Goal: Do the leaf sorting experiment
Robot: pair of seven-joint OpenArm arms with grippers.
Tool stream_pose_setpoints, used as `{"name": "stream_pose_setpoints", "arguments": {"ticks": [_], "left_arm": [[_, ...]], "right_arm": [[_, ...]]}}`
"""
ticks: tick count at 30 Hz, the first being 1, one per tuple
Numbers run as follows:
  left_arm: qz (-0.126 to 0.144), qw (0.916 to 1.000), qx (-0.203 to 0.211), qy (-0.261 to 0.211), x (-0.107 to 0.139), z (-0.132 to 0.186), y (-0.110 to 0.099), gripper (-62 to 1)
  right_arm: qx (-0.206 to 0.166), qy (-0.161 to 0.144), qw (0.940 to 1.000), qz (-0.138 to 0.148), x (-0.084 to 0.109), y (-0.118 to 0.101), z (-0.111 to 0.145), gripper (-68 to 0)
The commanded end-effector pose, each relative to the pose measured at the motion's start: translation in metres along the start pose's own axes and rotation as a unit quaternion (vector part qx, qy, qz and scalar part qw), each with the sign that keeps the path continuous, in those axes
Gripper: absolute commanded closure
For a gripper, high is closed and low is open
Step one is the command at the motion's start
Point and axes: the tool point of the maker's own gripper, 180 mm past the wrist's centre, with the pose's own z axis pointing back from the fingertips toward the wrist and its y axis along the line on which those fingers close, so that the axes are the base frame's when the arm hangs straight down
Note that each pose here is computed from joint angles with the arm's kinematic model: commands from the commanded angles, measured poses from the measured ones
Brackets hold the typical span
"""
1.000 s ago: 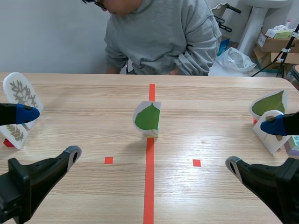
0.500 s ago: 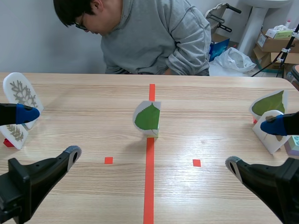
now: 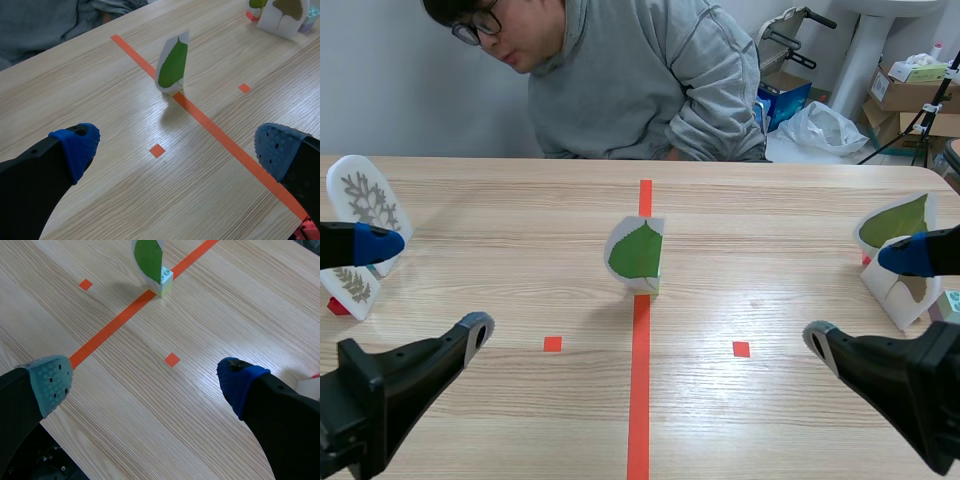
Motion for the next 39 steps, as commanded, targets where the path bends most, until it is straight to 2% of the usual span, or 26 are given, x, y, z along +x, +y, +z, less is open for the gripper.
{"name": "stream_pose_setpoints", "arguments": {"ticks": [1,4,6,10,13,15,20,25,31,39], "left_arm": [[-0.001,0.9999,0.000,-0.016,0.009,0.000,0.000,-62.3],[-0.001,0.9999,0.000,-0.015,0.009,0.000,0.000,-62.3],[-0.001,0.9999,0.000,-0.016,0.009,0.000,0.000,-62.3],[-0.001,0.9998,0.000,-0.018,0.009,0.000,0.000,-62.3],[-0.001,0.9998,0.000,-0.018,0.009,0.000,0.000,-62.3],[0.001,0.9998,0.002,-0.019,0.009,0.000,0.000,-62.3],[0.015,0.9992,0.017,-0.034,0.014,-0.002,0.003,-62.3],[0.030,0.9984,0.027,-0.038,0.013,-0.002,0.003,-62.3],[0.030,0.9984,0.029,-0.038,0.013,-0.002,0.003,-62.3],[0.030,0.9984,0.028,-0.038,0.013,-0.002,0.003,-62.3]], "right_arm": [[0.001,-0.006,0.9999,0.009,0.005,-0.003,0.000,-59.1],[-0.007,0.013,0.9997,0.019,0.001,-0.010,-0.002,-59.1],[-0.020,0.028,0.9988,0.036,0.000,-0.020,-0.003,-59.1],[-0.016,0.035,0.9952,0.090,0.010,-0.047,-0.017,-59.1],[0.005,0.045,0.9925,0.113,0.014,-0.066,-0.040,-59.1],[0.021,0.052,0.9920,0.113,0.013,-0.076,-0.061,-59.1],[0.041,0.038,0.9904,0.126,0.033,-0.089,-0.117,-54.8],[0.063,0.042,0.9862,0.147,0.045,-0.078,-0.162,-54.7],[0.098,0.034,0.9807,0.166,0.056,-0.051,-0.195,-54.7],[0.127,0.040,0.9756,0.175,0.042,-0.024,-0.215,-54.7]]}}
